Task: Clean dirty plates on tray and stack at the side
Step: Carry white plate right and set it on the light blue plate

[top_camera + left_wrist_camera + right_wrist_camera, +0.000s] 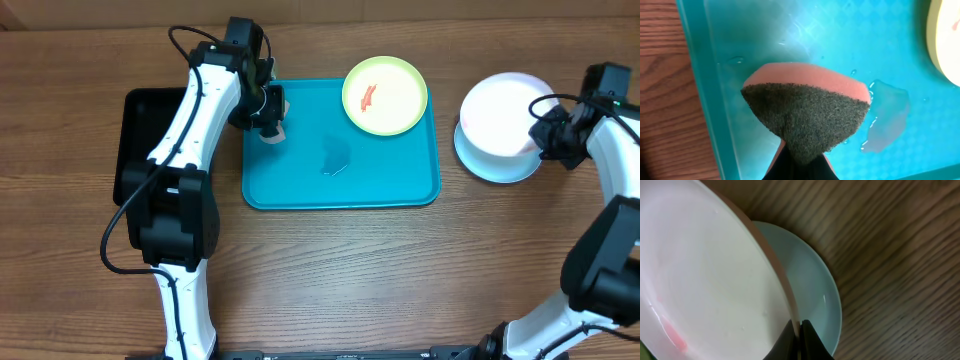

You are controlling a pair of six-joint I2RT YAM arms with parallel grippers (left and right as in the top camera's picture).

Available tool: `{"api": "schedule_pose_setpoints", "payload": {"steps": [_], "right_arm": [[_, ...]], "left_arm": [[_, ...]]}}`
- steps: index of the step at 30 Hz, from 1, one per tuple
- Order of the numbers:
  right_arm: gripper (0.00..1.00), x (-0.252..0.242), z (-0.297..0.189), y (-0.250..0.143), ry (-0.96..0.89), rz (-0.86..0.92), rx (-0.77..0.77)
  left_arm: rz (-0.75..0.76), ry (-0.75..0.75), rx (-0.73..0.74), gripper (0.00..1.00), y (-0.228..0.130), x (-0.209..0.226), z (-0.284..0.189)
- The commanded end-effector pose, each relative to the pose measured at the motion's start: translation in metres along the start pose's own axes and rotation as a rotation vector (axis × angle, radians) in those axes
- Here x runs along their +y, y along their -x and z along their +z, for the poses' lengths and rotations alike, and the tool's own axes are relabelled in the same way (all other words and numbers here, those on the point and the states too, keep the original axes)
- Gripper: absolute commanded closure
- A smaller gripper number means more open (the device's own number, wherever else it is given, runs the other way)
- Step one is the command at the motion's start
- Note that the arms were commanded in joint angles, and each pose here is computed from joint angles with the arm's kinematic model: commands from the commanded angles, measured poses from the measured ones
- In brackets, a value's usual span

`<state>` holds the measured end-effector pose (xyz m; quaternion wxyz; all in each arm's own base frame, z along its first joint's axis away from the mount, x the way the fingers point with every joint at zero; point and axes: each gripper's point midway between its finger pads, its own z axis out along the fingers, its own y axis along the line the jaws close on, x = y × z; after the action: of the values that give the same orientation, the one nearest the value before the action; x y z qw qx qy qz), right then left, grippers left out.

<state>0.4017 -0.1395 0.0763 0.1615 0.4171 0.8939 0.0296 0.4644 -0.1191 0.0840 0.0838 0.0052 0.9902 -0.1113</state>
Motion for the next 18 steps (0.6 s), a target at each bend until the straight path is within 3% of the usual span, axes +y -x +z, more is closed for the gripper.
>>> {"api": "schedule_pose_setpoints", "payload": {"steps": [1, 5, 7, 9, 12, 15, 18], "right_arm": [[0.96, -0.012, 0.01, 0.0, -0.063, 0.034, -0.001], [0.93, -0.02, 0.024, -0.009, -0.102, 0.033, 0.042], [0.56, -0.022, 0.029, -0.013, -0.113, 0.032, 0.062], [0.41, -0.023, 0.031, -0.016, -0.114, 0.032, 0.073], [0.35, -0.007, 0.027, -0.018, -0.039, 0.018, 0.104], [0.37, 0.03, 0.011, -0.019, 0.126, -0.071, 0.155], [0.37, 0.063, -0.011, -0.019, 0.166, -0.13, 0.147]], "left_arm": [[-0.003, 0.015, -0.017, 0.96, 0.004, -0.002, -0.003], [-0.003, 0.015, -0.017, 0.96, 0.004, -0.002, -0.003], [-0.003, 0.015, -0.017, 0.96, 0.004, -0.002, -0.003], [-0.003, 0.015, -0.018, 0.96, 0.004, -0.002, -0.003], [-0.003, 0.015, -0.017, 0.96, 0.004, -0.002, -0.003], [-0.003, 0.015, -0.018, 0.96, 0.004, -0.002, -0.003], [-0.001, 0.014, -0.025, 0.96, 0.006, -0.003, -0.002]]}}
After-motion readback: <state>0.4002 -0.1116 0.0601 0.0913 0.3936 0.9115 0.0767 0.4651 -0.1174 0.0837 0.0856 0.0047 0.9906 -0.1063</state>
